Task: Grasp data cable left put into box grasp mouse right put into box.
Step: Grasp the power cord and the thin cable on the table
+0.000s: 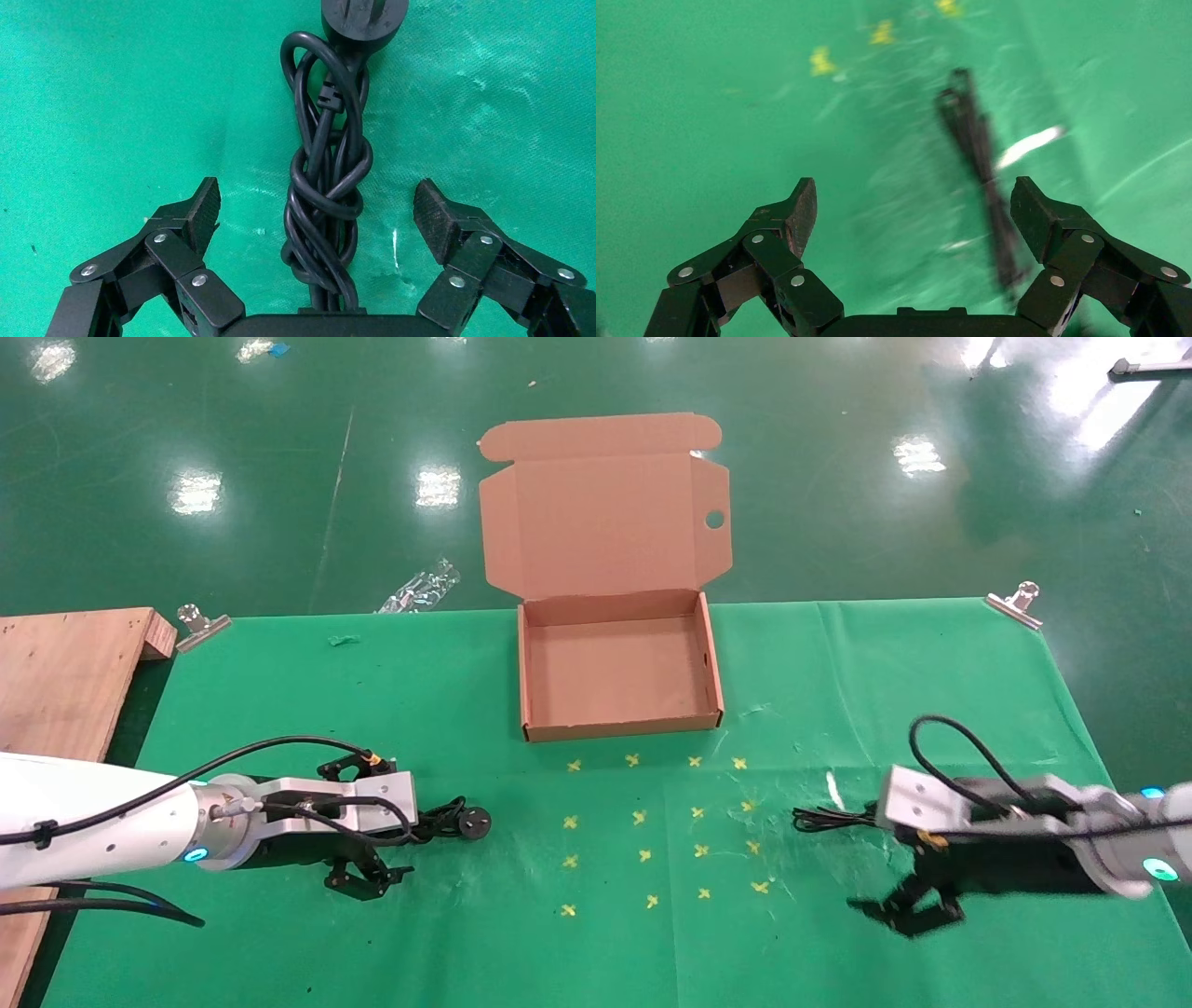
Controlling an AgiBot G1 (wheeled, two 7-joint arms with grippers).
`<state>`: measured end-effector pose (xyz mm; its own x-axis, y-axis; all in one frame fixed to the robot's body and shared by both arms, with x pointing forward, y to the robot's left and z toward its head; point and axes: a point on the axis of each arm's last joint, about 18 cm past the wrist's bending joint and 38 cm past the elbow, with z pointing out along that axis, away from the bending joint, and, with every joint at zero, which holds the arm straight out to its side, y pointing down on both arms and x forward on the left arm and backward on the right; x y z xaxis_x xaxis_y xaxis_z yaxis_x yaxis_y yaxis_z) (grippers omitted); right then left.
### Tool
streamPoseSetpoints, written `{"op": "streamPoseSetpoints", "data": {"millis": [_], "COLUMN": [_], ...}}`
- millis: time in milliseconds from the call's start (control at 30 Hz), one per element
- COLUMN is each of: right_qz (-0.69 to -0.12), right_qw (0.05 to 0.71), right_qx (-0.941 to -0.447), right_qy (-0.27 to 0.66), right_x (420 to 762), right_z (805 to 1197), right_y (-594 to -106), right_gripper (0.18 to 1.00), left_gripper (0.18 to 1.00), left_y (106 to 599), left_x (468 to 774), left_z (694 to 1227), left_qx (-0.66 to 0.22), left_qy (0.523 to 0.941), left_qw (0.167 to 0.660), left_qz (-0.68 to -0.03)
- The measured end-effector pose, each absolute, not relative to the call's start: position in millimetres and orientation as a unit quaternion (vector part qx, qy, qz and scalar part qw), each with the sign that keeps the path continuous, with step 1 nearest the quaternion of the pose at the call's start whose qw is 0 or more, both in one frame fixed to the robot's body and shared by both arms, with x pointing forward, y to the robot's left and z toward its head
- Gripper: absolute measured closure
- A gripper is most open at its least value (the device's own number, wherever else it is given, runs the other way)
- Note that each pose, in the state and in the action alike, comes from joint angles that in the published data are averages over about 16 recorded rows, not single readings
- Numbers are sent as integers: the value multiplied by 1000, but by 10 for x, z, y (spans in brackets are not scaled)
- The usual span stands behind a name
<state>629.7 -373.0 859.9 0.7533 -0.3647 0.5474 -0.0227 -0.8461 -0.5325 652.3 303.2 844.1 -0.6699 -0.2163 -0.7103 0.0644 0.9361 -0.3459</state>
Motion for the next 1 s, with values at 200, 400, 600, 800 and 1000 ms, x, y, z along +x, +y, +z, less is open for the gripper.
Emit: {"op": "streamPoseSetpoints", "data": {"millis": [200, 400, 600, 800, 1000], "right_qz": [-347, -349, -349, -350, -350], "right_qw": [240, 233, 236, 239, 240], "right_qx": [-901, -902, -900, -898, -898], "right_qy": [100, 103, 111, 115, 114], "right_x": [6538, 6685, 6748, 6766, 6761], "right_z": [8607, 8557, 8510, 8504, 8509], "right_y": [-3757, -3806, -3845, -3855, -3853], "right_gripper": [178, 178, 178, 183, 205], "left_gripper": [184, 184, 185, 193, 222], "left_y": [3032, 3032, 3032, 3032, 3032], "left_x": [6523, 6522, 6522, 6522, 6522], "left_z": [8441, 8441, 8440, 8439, 8439], "left_qx": [-42, -42, -42, -42, -43], "left_qy": [897, 897, 897, 897, 897], "left_qw": [404, 404, 404, 404, 404], "left_qz": [-174, -174, -174, -174, -174]}}
